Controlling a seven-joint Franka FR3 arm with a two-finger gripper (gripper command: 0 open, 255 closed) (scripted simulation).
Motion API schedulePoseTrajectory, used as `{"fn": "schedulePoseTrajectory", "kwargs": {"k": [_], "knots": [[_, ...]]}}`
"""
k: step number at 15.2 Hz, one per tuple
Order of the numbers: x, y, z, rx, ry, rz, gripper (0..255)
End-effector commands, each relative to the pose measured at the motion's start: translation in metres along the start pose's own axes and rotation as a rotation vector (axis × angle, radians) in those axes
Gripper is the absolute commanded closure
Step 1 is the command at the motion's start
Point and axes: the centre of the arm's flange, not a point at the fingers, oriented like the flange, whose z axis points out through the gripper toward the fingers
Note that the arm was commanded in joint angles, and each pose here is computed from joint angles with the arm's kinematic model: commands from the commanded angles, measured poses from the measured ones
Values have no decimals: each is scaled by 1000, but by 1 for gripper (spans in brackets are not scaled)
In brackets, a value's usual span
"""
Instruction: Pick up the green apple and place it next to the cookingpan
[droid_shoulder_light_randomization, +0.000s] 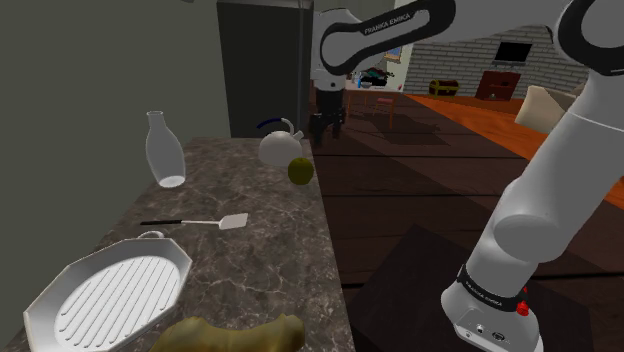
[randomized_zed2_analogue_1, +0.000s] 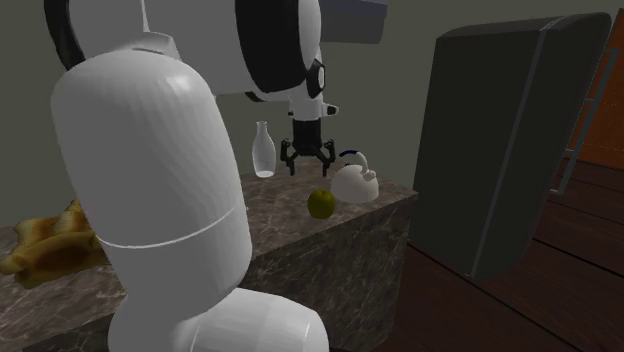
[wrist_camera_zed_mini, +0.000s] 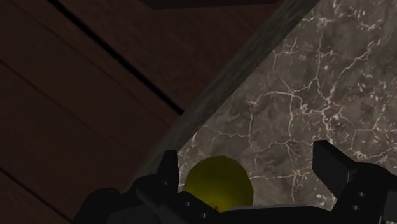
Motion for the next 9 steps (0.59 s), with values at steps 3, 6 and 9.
{"fn": "schedulePoseTrajectory", "kwargs": {"k": [3, 6, 9], "knots": [[49, 4, 18, -16, 3, 16, 0], [85, 8, 32, -28, 6, 28, 0], [120, 12, 45, -39, 8, 39, 0]]}}
